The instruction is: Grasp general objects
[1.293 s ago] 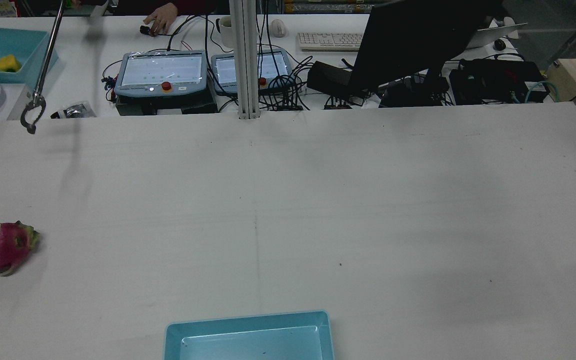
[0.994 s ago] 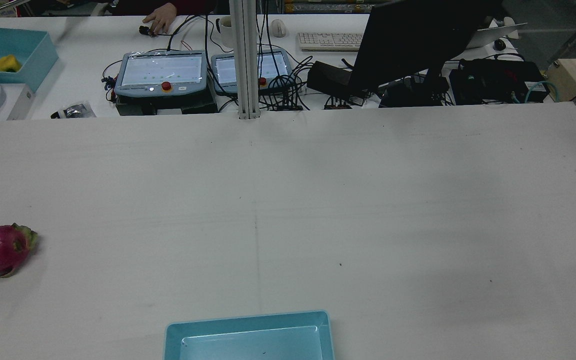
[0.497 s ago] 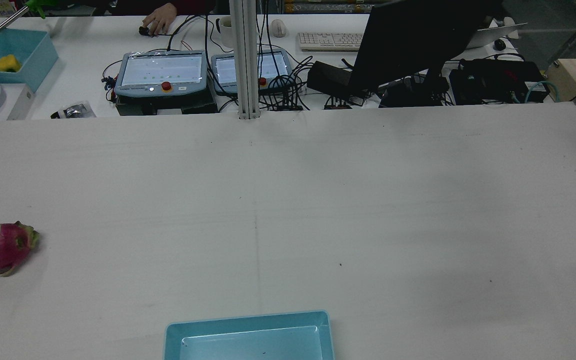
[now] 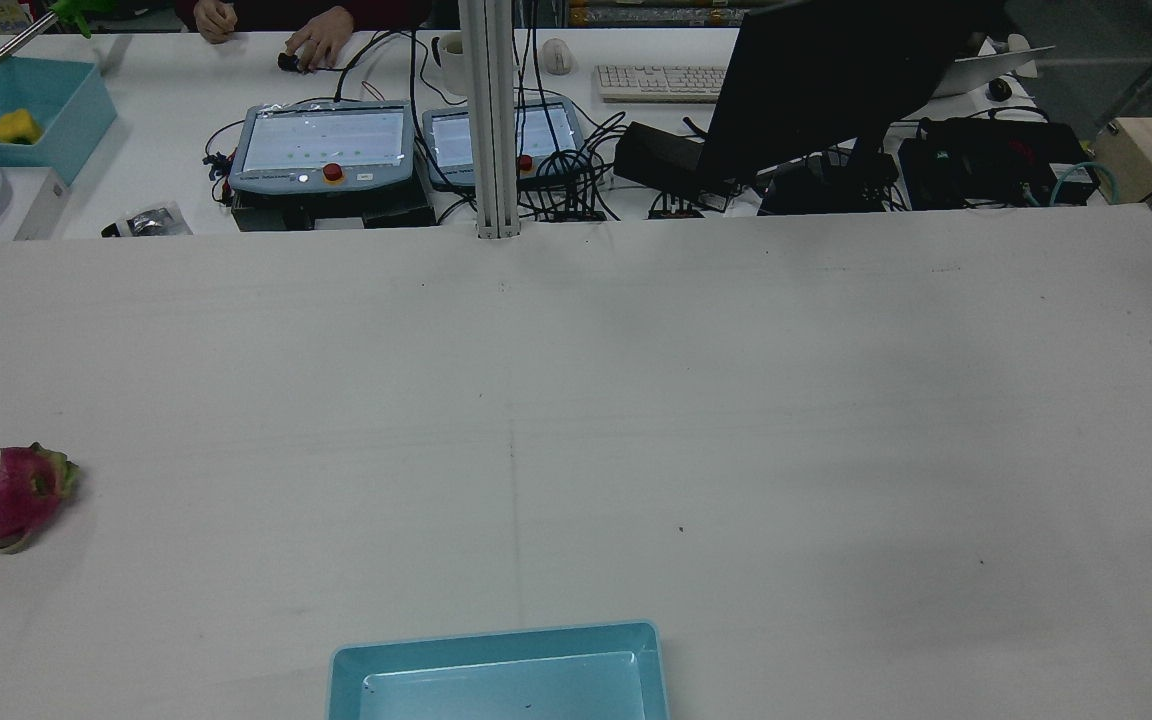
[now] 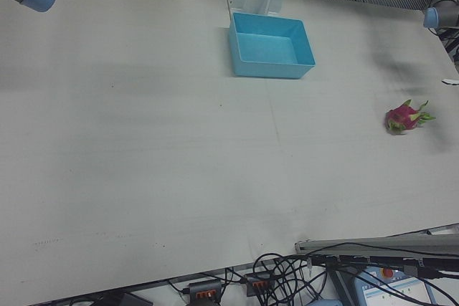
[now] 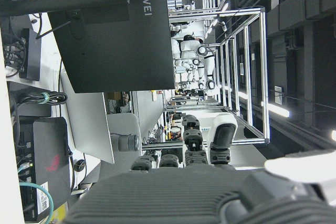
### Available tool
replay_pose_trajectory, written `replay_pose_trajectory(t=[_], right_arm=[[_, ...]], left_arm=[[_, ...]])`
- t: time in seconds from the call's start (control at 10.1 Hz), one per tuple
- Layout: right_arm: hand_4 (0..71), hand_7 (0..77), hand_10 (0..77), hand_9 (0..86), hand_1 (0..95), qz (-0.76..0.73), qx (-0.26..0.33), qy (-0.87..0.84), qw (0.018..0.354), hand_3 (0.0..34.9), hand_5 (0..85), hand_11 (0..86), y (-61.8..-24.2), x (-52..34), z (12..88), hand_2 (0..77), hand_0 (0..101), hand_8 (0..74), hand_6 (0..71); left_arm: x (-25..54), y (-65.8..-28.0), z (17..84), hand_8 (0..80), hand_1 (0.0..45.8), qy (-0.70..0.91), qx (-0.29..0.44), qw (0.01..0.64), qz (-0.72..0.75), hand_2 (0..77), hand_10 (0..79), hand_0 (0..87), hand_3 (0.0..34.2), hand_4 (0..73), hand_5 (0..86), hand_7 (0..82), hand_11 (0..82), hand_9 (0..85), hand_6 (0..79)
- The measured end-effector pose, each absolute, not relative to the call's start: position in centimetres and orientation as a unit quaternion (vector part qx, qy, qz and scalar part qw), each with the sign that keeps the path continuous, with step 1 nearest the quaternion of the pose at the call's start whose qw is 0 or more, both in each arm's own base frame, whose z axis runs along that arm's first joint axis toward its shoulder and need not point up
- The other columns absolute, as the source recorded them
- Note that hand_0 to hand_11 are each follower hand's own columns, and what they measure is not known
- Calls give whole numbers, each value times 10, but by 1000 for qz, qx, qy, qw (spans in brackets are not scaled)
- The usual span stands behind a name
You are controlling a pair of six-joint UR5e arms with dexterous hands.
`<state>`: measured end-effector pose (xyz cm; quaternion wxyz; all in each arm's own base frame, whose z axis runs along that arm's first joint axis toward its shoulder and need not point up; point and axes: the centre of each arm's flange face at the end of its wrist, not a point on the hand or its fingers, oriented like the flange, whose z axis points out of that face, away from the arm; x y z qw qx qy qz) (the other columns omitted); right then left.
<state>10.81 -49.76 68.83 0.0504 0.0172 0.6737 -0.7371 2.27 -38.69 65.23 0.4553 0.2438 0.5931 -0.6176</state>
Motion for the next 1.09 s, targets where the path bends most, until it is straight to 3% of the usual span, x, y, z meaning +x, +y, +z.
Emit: replay_pose_trajectory(t=[0.1, 0.4, 0.5, 0.8, 1.09], right_arm=[[0, 0, 0, 16, 60, -737, 17, 674, 50, 0, 742, 11, -498, 108, 688, 16, 1, 0, 0], [0, 0, 0, 11, 60, -738, 17, 673, 51, 0, 742, 11, -497, 108, 689, 16, 1, 0, 0], [0, 0, 0, 11, 60, -738, 17, 673, 51, 0, 742, 11, -497, 108, 690, 16, 0, 0, 0], [0, 0, 0, 11, 60, -739, 17, 672, 50, 0, 742, 11, -497, 108, 690, 16, 1, 0, 0], [0, 0, 0, 16, 60, -738, 17, 672, 51, 0, 742, 11, -497, 108, 690, 16, 1, 0, 0]], left_arm=[[32, -392, 637, 16, 0, 585, 224, 477, -617, 11, 5, 570, 263, 55, 27, 114, 11, 22, 11], [55, -406, 608, 16, 0, 616, 194, 506, -573, 11, 5, 588, 287, 55, 22, 65, 11, 16, 11], [57, -410, 606, 16, 0, 620, 213, 511, -556, 11, 5, 538, 298, 55, 22, 22, 11, 16, 11], [47, -416, 622, 11, 0, 592, 279, 502, -565, 11, 5, 525, 299, 55, 22, 16, 11, 16, 11], [37, -412, 642, 11, 0, 598, 331, 471, -557, 11, 5, 560, 301, 55, 22, 76, 11, 11, 16]])
